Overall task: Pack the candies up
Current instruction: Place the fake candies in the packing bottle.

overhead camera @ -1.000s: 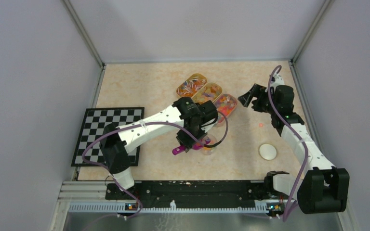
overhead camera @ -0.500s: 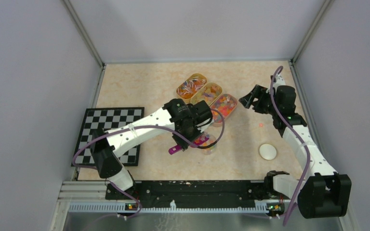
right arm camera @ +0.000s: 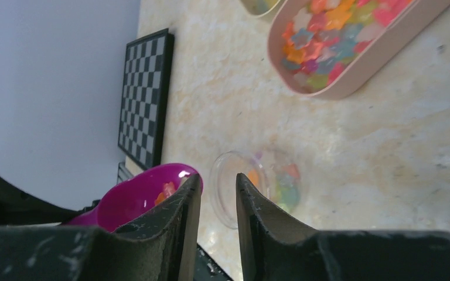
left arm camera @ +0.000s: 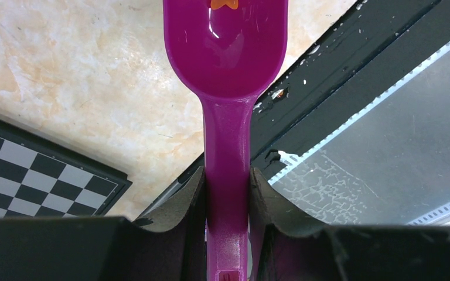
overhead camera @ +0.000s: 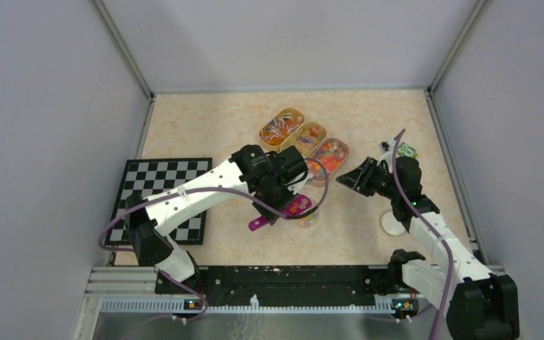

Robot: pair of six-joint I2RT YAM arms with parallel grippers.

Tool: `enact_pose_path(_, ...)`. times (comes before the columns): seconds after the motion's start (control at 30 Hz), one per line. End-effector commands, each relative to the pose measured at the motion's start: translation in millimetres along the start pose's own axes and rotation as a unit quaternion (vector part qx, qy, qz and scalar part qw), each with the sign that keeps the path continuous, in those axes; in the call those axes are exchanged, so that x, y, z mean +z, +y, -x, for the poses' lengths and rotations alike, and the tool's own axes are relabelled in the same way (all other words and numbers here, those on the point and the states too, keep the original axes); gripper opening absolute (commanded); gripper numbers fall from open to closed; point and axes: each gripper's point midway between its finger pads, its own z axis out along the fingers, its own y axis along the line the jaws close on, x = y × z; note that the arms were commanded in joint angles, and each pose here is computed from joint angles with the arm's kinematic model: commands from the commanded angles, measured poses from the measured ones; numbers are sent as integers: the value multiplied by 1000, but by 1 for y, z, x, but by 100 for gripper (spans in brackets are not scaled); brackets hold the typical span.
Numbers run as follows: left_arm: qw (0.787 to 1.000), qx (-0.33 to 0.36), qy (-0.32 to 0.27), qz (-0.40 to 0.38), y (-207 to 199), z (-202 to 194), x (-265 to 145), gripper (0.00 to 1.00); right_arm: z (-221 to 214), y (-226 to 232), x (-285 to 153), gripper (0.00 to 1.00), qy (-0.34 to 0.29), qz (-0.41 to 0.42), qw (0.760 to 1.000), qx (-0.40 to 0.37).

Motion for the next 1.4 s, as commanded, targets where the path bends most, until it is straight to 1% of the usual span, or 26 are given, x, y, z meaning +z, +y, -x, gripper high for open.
enact_pose_path(0.0, 1000, -12, -14, -11, -4, -5, -4, 0, -2, 40, 1, 28, -23, 68, 997, 3)
enact_pose_path(0.17, 1000, -18, 9, -17, -5, -15, 2, 0, -11, 49, 4, 25, -17, 82, 997, -1)
enact_pose_path(0.27, 1000, -18, 8, -17, -5, -16, 1, 0, -17, 57, 6, 24, -11, 84, 996, -7)
enact_pose_path(0.5, 1000, -17, 0, -16, -5, -13, 0, 0, -51, 71, 20, 19, 16, 101, 995, 3)
enact_pose_path(0.7, 999, -14, -26, -19, -8, 5, -4, 0, -72, 84, 33, 15, 37, 110, 993, -5)
enact_pose_path(0.8, 999, -11, -41, -27, -12, 15, -8, 0, -88, 83, 38, 14, 52, 103, 993, -12)
enact_pose_path(0.93, 998, -12, -62, -13, -7, 26, -14, 0, -100, 78, 44, 13, 63, 97, 993, -15)
enact_pose_path(1.17, 997, -10, -76, -6, -5, 36, -13, 0, -103, 71, 49, 12, 64, 81, 994, -26)
enact_pose_path(1.37, 997, -7, -74, 1, -3, 38, -11, 0, -107, 66, 51, 11, 69, 75, 994, -27)
